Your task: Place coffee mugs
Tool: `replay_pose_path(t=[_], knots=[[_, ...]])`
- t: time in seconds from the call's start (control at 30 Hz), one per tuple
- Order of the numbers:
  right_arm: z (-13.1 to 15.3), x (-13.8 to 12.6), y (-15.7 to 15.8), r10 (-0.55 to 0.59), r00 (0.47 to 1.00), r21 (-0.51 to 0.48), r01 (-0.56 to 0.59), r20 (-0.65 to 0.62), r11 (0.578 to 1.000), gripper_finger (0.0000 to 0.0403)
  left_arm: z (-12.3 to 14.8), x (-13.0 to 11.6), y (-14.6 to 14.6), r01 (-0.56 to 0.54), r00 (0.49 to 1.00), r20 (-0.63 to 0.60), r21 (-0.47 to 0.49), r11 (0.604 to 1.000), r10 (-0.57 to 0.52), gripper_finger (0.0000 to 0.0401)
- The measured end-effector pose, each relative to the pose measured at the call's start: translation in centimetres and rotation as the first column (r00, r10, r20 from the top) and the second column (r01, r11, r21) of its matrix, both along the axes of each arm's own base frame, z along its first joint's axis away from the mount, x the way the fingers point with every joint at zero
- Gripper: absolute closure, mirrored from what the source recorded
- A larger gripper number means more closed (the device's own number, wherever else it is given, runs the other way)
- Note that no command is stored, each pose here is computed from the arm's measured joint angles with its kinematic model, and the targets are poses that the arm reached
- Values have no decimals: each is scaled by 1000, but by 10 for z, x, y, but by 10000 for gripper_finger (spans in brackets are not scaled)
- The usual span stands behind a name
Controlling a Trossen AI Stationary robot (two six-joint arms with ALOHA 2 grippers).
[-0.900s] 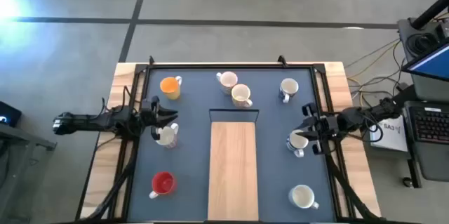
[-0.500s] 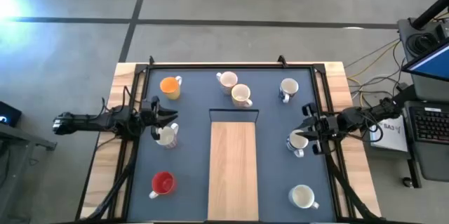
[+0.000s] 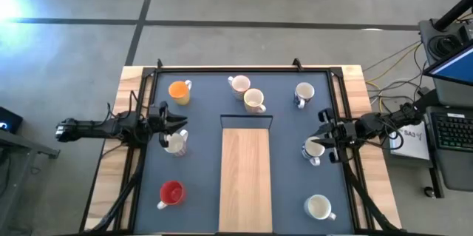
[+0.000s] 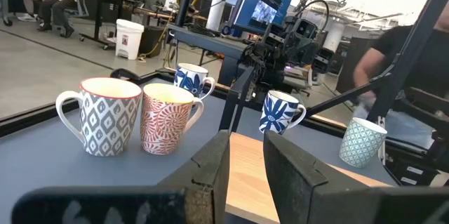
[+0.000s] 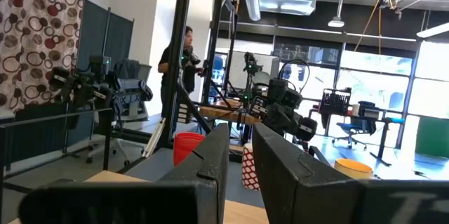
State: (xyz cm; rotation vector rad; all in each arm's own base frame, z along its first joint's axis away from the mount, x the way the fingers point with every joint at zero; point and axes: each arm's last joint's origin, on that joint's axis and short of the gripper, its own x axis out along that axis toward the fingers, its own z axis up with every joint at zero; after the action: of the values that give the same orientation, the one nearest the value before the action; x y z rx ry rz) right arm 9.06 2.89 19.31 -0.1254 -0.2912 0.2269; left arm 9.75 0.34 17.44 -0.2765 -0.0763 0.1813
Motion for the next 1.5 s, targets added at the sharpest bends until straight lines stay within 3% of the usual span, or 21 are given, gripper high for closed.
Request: replay_pose_path(t=[1.13, 1.5], knots=[[0, 0, 0, 1, 1000, 1, -1, 0, 1000, 349, 0, 0, 0, 0, 1000, 0, 0, 1000, 0, 330], [1, 0, 0, 80, 996, 252, -66, -48, 965, 349, 0, 0, 0, 0, 1000, 0, 0, 1000, 0, 330]])
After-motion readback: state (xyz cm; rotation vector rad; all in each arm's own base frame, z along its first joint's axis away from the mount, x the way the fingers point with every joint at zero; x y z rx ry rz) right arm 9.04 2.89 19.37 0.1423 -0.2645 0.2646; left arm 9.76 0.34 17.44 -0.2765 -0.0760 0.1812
